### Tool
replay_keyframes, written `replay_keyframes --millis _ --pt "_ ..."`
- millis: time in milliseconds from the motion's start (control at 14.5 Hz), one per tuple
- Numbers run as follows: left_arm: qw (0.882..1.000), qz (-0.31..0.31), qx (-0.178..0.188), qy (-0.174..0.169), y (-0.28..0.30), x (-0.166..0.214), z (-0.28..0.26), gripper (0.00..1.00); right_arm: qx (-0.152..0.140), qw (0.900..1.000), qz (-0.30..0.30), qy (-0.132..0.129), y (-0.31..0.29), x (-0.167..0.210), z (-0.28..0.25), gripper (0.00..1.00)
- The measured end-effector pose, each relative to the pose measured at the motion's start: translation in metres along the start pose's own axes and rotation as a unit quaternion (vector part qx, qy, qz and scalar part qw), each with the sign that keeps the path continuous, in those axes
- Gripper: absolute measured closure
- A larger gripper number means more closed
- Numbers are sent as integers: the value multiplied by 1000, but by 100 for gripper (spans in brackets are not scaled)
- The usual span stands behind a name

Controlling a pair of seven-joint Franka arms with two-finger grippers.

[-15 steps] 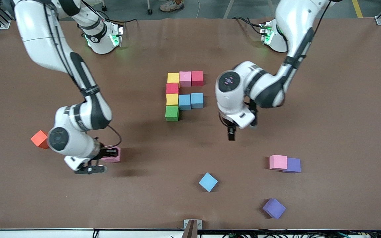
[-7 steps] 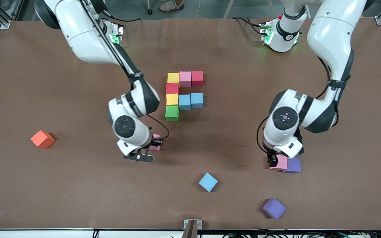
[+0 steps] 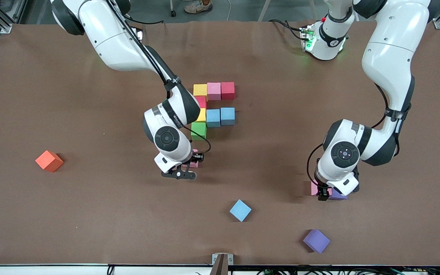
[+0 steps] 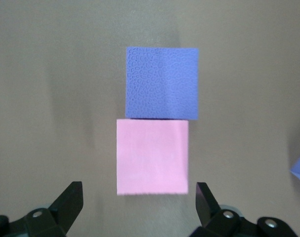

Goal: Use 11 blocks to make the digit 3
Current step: 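Carry the pink cube with the right gripper while the left gripper reaches pink, then grasp the second pink cube beside the purple cube with the left gripper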

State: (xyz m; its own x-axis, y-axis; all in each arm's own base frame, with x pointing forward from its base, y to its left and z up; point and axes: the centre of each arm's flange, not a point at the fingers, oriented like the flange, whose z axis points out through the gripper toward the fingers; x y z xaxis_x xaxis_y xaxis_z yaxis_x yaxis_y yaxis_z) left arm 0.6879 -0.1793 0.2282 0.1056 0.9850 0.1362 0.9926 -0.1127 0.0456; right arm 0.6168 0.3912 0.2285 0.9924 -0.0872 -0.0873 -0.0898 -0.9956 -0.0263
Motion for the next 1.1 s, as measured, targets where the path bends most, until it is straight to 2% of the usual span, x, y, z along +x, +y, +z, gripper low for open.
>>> replay_keyframes --millis 482,826,1101 --pt "1000 -3 -5 -7 3 9 12 0 -5 999 -29 -15 -24 -24 13 48" --pt "1000 3 -4 -7 2 9 28 0 1 999 -33 -30 -22 -27 22 48" --pt "1000 3 -5 -6 5 26 29 0 -1 999 -37 -33 -26 -32 24 48"
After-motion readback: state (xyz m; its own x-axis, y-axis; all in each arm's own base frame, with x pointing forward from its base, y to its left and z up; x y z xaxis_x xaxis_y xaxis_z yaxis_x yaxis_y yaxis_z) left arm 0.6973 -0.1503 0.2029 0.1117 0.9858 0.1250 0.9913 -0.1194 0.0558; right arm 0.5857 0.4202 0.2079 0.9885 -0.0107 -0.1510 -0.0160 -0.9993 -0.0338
